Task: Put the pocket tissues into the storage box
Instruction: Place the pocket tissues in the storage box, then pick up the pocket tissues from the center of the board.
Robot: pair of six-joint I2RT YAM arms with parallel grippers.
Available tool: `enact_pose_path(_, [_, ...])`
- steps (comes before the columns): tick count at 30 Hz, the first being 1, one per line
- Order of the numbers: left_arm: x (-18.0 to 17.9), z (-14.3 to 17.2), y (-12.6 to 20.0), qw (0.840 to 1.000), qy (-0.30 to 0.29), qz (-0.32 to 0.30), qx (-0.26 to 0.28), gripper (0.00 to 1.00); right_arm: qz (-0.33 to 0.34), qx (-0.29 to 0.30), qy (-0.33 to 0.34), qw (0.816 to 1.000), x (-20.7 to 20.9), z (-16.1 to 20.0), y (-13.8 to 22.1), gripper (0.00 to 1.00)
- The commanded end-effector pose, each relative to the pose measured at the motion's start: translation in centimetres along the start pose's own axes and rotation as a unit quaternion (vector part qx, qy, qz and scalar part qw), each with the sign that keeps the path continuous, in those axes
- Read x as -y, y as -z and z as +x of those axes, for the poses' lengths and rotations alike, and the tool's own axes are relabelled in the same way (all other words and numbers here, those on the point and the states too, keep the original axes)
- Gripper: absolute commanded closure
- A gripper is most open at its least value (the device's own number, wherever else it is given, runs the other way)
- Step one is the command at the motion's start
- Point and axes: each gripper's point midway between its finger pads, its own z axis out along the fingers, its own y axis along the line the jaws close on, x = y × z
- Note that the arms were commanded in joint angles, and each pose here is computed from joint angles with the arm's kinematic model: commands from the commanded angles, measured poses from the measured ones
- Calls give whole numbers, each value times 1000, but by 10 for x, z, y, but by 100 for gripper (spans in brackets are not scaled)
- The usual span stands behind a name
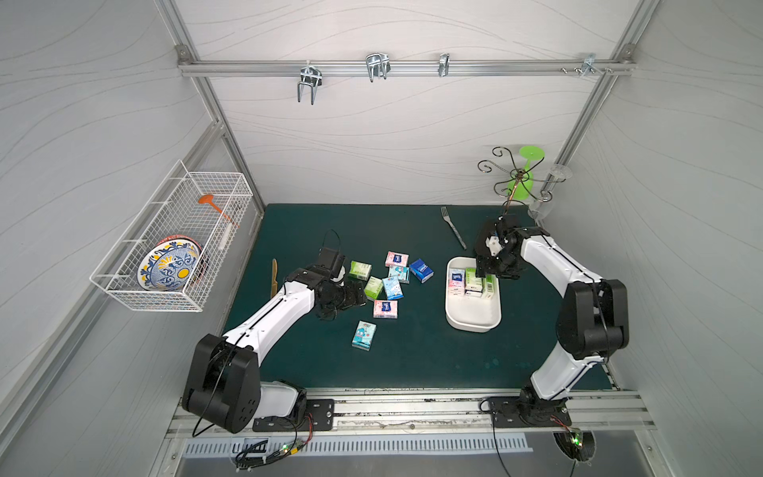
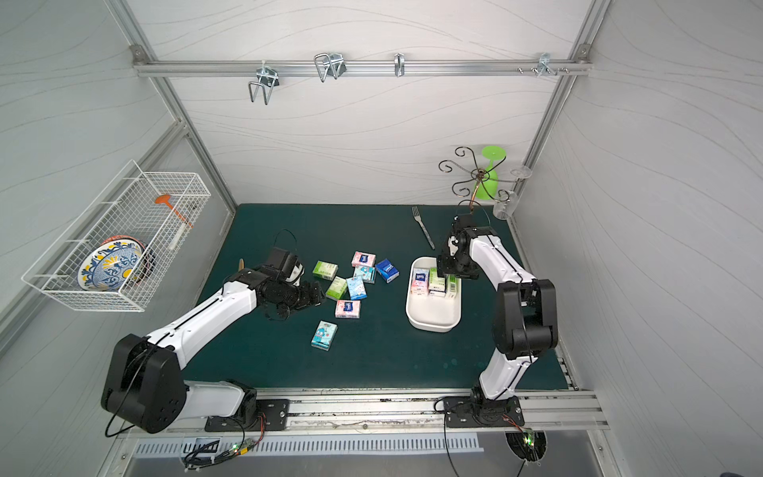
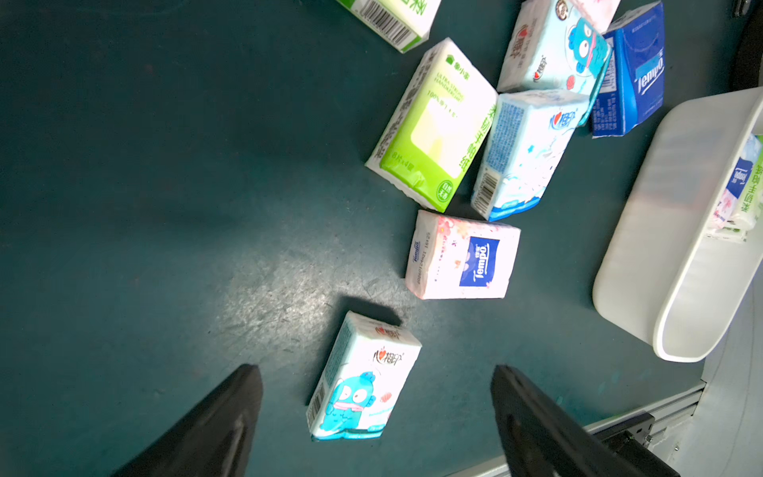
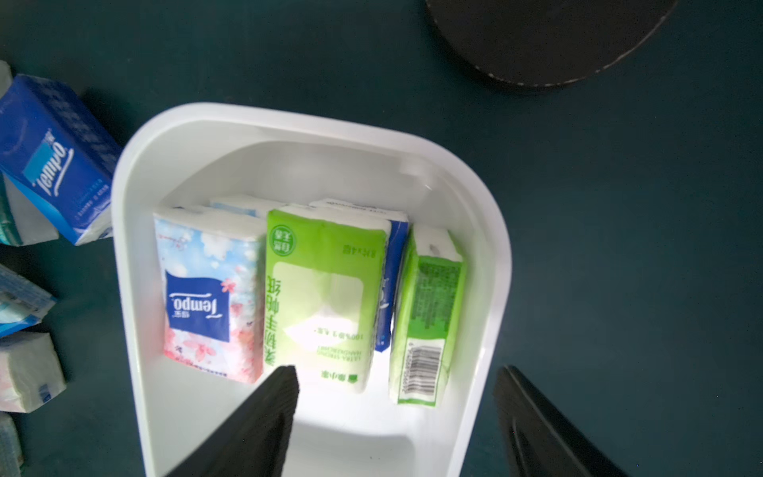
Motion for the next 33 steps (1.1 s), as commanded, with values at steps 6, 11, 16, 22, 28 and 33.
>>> enact_pose_path(6, [10, -13, 15, 999, -13, 10, 32, 8, 25, 23, 45, 998, -41, -3, 38, 18])
enact_pose_path(11, [4, -12, 13, 999, -4, 4, 43, 8, -11, 33, 80, 996, -111, 9, 39, 18])
enact_pose_path(16, [-4, -10, 11, 999, -1, -10, 51, 8, -71, 39, 115, 990, -195, 28, 30, 18])
enact_pose_path(22, [-13, -8, 14, 998, -4, -28, 62, 8, -115, 45, 185, 975, -278, 50, 10, 14])
enact_pose_path(28, [-20, -7, 22, 996, -14, -41, 77, 7, -155, 26, 219, 963, -312, 57, -19, 1])
enact_pose_path(33, [-23, -8, 25, 995, -19, -49, 85, 7, -136, 21, 227, 964, -313, 54, -42, 1])
